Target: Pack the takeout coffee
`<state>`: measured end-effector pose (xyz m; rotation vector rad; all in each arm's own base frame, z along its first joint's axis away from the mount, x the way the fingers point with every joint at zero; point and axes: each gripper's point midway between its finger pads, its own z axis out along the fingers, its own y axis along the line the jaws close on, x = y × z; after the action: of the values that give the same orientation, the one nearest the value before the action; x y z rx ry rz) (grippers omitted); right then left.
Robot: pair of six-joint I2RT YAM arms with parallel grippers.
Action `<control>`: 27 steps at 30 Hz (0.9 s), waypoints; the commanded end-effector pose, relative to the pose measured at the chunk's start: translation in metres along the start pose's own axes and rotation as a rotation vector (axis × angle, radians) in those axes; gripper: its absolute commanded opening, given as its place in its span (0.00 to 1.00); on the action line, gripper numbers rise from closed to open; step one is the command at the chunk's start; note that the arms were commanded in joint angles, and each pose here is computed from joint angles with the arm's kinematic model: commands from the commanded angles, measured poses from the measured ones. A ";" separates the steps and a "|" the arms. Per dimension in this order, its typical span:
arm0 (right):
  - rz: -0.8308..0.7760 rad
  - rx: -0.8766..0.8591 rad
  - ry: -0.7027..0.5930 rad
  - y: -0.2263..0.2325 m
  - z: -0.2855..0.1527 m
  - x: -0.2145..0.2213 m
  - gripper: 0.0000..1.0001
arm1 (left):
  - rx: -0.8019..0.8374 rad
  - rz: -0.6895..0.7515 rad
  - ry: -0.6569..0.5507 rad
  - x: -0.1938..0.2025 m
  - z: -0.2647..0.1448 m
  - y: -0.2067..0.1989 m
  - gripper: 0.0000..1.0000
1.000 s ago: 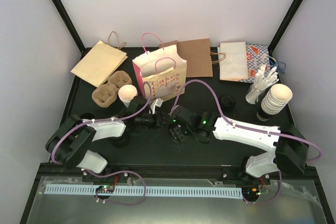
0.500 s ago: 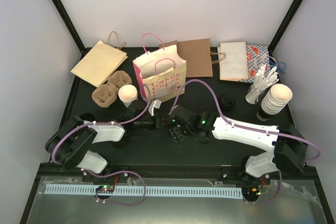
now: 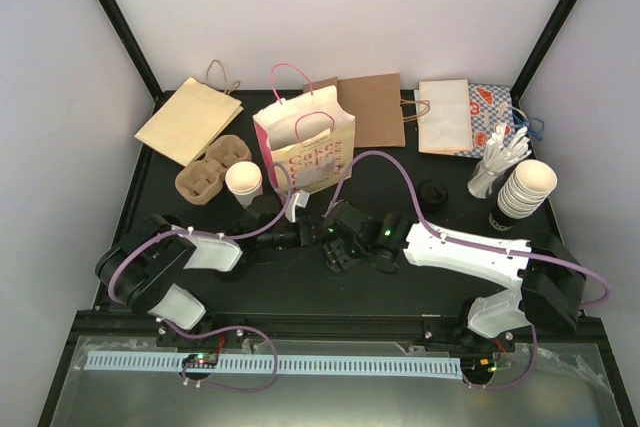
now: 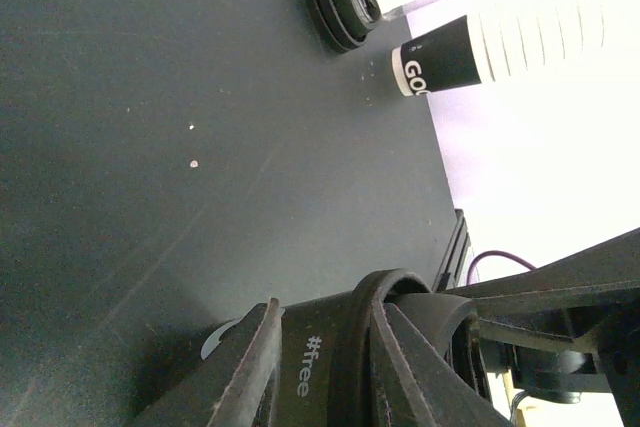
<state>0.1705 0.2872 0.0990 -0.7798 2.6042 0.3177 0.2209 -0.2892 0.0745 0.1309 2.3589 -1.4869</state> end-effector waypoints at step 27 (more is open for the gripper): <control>-0.031 0.120 0.203 -0.021 0.006 0.048 0.74 | -0.319 0.123 0.027 -0.010 -0.067 -0.045 0.54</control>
<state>0.1688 0.2898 0.1049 -0.8169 2.6034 0.2878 0.2008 -0.2578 0.1083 0.1631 2.5897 -1.1165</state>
